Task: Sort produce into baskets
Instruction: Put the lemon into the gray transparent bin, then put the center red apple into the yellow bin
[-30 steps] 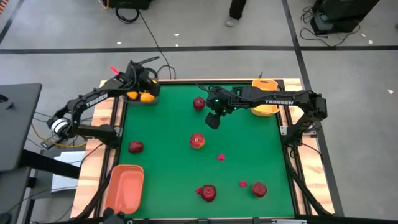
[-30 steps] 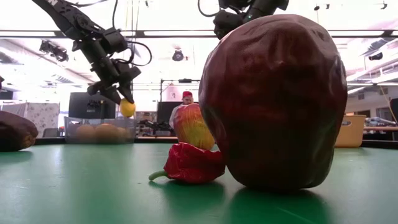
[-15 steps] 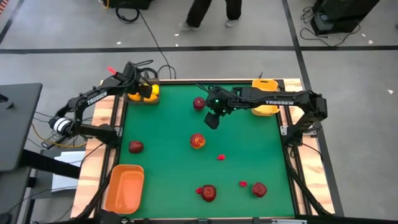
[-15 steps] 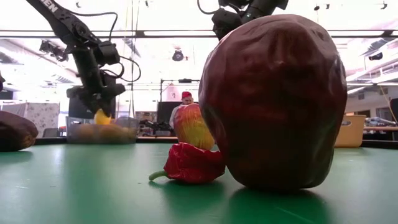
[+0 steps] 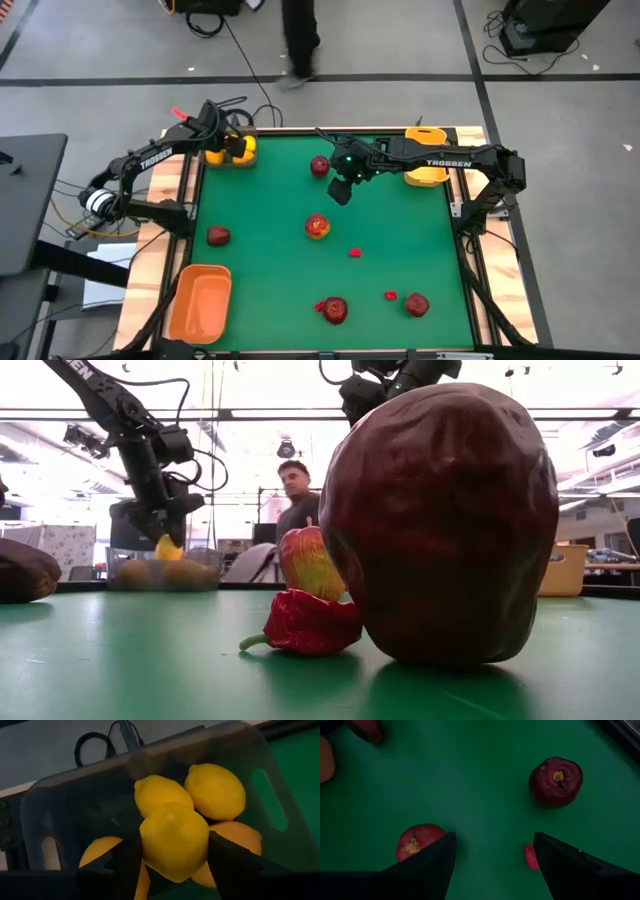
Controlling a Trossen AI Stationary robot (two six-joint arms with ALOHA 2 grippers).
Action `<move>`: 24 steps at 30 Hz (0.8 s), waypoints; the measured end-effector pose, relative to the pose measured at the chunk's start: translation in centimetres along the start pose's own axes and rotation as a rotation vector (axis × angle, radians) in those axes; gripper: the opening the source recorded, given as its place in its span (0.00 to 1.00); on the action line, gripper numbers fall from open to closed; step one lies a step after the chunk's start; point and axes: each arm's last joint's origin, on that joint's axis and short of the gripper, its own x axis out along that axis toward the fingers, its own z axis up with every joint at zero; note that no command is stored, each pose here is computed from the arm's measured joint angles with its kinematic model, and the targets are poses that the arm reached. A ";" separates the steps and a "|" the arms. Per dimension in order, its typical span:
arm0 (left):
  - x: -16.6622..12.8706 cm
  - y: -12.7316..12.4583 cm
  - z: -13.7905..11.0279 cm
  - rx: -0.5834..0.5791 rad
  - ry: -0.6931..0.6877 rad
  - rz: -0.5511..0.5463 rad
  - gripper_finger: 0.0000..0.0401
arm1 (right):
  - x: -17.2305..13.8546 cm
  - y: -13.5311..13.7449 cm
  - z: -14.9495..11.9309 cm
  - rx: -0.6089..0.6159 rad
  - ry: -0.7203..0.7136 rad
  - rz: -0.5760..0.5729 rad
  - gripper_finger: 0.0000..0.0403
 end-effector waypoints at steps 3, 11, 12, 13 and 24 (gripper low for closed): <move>0.0 0.0 0.1 -0.022 -0.009 0.006 0.60 | 0.0 0.0 0.0 0.003 0.000 0.001 0.69; -0.2 -0.1 -0.1 -0.010 0.027 0.022 0.74 | 0.0 0.4 -0.1 0.021 0.006 0.016 0.69; -0.2 -0.2 -0.1 -0.007 0.018 0.027 0.74 | 0.0 0.6 -0.2 0.020 0.007 0.019 0.69; -0.2 -0.2 -0.2 -0.003 0.019 0.033 0.74 | 0.0 0.8 -0.3 0.021 0.009 0.024 0.69; -0.8 -0.6 -0.1 0.029 0.063 0.018 0.73 | -0.1 1.7 -1.0 0.016 0.074 0.089 0.69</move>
